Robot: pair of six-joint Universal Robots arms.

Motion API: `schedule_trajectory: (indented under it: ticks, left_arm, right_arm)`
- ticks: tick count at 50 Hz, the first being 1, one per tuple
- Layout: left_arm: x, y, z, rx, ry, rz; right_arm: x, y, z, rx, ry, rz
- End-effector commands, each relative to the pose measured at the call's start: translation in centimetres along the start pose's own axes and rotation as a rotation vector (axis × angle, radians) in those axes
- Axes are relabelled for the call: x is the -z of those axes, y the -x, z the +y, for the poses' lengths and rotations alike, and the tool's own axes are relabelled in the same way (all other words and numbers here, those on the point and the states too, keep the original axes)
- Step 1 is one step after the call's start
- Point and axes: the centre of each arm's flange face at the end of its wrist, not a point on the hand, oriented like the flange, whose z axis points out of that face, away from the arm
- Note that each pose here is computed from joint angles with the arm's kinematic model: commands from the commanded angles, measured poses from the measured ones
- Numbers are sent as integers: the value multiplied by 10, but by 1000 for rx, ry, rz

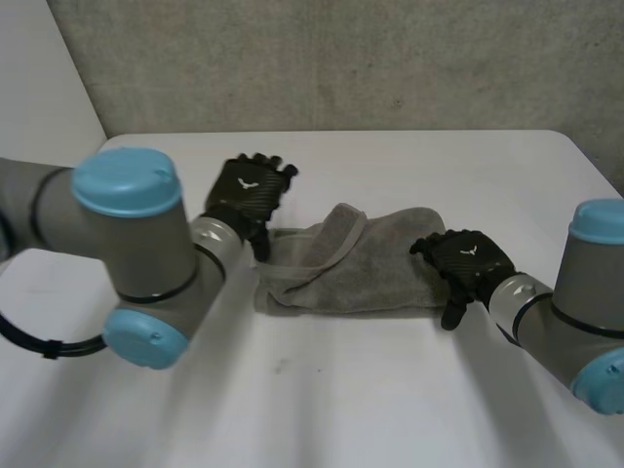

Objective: Fold the towel.

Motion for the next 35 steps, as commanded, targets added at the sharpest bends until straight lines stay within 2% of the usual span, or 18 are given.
schedule_trajectory:
  ticks: [1, 11, 23, 29, 35]
  left_arm:
    - [-12, -31, 4, 41, -15, 65]
    - [-18, -55, 15, 93, 4, 168]
    - [-32, -62, 27, 88, 12, 178]
    - [-47, -60, 37, 84, 18, 151]
    - [-60, -40, 43, 85, 39, 2]
  right_arm:
    - [-2, 2, 6, 31, -16, 6]
    - [-3, 6, 7, 40, -34, 6]
    - [-7, 5, 10, 40, -29, 5]
    - [-10, 6, 14, 42, -24, 5]
    - [-15, 6, 19, 52, -8, 9]
